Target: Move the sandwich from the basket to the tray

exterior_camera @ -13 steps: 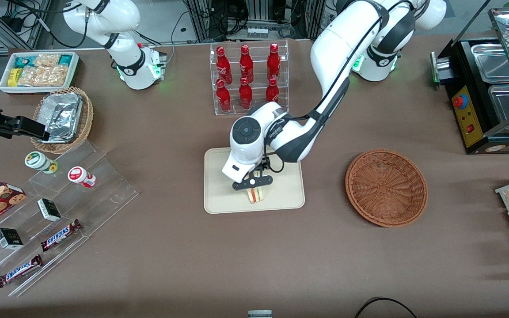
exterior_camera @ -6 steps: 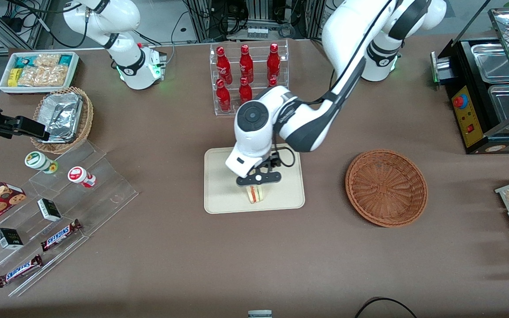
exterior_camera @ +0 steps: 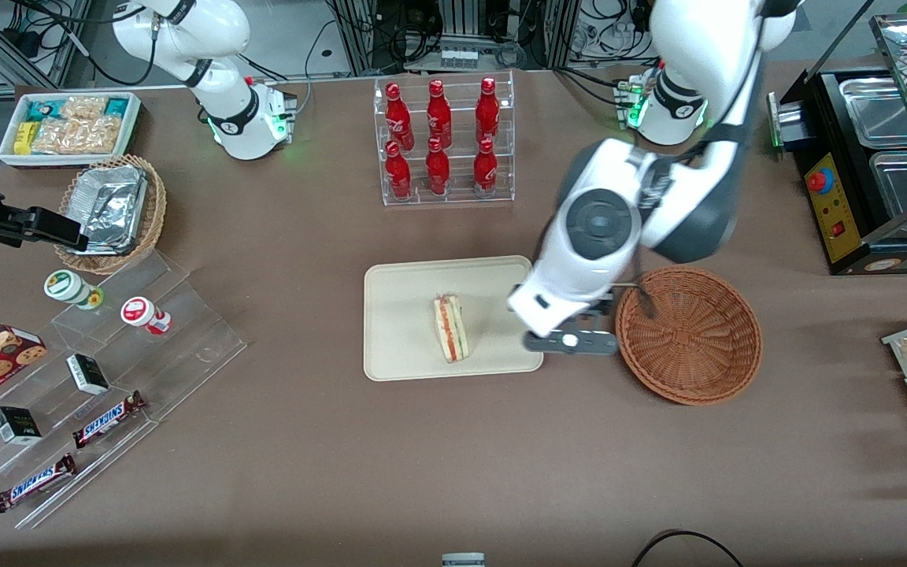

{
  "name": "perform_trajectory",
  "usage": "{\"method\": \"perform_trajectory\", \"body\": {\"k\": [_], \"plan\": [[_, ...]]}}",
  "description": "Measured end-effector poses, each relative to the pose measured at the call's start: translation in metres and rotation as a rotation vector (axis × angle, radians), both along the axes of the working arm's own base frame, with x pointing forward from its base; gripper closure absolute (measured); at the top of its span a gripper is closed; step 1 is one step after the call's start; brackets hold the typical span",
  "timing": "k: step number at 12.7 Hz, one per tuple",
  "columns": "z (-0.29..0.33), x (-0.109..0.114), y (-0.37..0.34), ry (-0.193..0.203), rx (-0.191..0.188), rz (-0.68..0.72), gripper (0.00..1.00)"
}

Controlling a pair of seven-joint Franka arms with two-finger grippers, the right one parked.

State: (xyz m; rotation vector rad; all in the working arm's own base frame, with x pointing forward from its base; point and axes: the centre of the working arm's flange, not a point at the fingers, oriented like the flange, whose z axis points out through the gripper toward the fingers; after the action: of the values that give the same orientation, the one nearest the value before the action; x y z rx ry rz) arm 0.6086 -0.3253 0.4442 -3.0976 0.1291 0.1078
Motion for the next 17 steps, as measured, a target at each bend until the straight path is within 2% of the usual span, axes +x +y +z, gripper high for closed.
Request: {"method": "perform_trajectory", "body": {"k": [5, 8, 13, 17], "plan": [[0.018, 0.003, 0.06, 0.026, 0.019, -0.017, 0.0], [0.041, -0.003, 0.076, 0.037, 0.018, -0.014, 0.0], [0.091, -0.016, 0.143, 0.051, 0.03, -0.021, 0.0], [0.115, -0.023, 0.211, 0.092, -0.02, -0.004, 0.0]]}}
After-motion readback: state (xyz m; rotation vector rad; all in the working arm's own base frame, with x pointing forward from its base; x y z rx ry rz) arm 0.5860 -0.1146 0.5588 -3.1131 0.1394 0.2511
